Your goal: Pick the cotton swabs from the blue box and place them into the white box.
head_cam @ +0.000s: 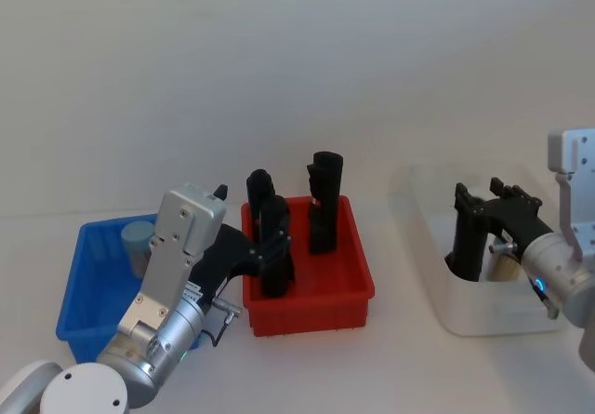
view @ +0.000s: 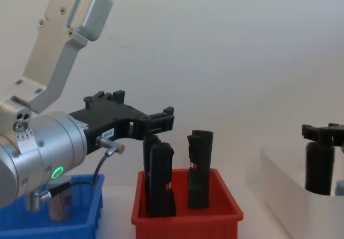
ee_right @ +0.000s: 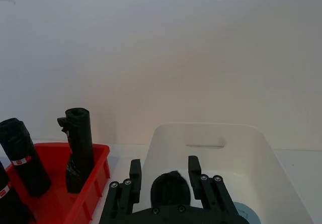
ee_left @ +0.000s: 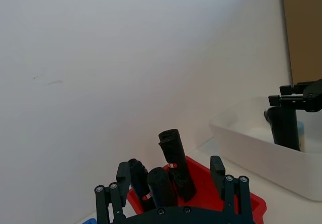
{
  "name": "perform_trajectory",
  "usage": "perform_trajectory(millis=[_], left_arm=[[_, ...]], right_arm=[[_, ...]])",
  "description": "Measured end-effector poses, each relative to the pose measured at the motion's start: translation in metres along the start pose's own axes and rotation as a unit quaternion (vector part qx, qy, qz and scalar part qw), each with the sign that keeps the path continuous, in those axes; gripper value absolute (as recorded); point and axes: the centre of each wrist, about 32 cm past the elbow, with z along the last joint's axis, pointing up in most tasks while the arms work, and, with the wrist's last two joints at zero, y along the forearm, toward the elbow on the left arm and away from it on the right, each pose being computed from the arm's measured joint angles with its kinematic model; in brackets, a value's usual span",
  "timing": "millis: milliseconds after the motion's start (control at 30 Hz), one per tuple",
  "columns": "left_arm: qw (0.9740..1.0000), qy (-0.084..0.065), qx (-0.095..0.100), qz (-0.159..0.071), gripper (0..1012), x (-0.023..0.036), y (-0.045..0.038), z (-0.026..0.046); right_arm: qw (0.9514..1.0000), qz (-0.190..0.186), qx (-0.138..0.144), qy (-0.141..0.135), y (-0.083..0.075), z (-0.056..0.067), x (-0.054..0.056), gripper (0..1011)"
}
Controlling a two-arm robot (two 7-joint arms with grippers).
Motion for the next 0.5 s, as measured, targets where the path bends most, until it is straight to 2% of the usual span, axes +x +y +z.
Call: perform_trajectory(millis=[33, 100, 133, 267, 500], left_arm=[[1.0, 0.0, 0.0, 0.0, 1004, 0.0, 0.0, 0.0], [1.0, 0.0, 0.0, 0.0, 1004, 0.0, 0.0, 0.0], [1.0, 0.0, 0.0, 0.0, 1004, 0.0, 0.0, 0.0], [1.0, 0.0, 0.0, 0.0, 1004, 0.0, 0.0, 0.0], [1.0, 0.0, 0.0, 0.0, 1004, 0.0, 0.0, 0.0]], right_arm=[[1.0, 0.0, 0.001, 0.0, -0.0006, -0.0001, 0.0004, 568], [1.0, -0.001, 0.003, 0.001, -0.0012, -0.0001, 0.0008, 629], [1.0, -0.001, 0.003, 0.001, -0.0014, -0.0001, 0.0009, 629], [1.0, -0.002, 0.008, 0.002, -0.003, 0.0001, 0.0018, 782], [0.9999, -0.003, 0.016, 0.002, -0.0048, 0.0008, 0.0025, 963]])
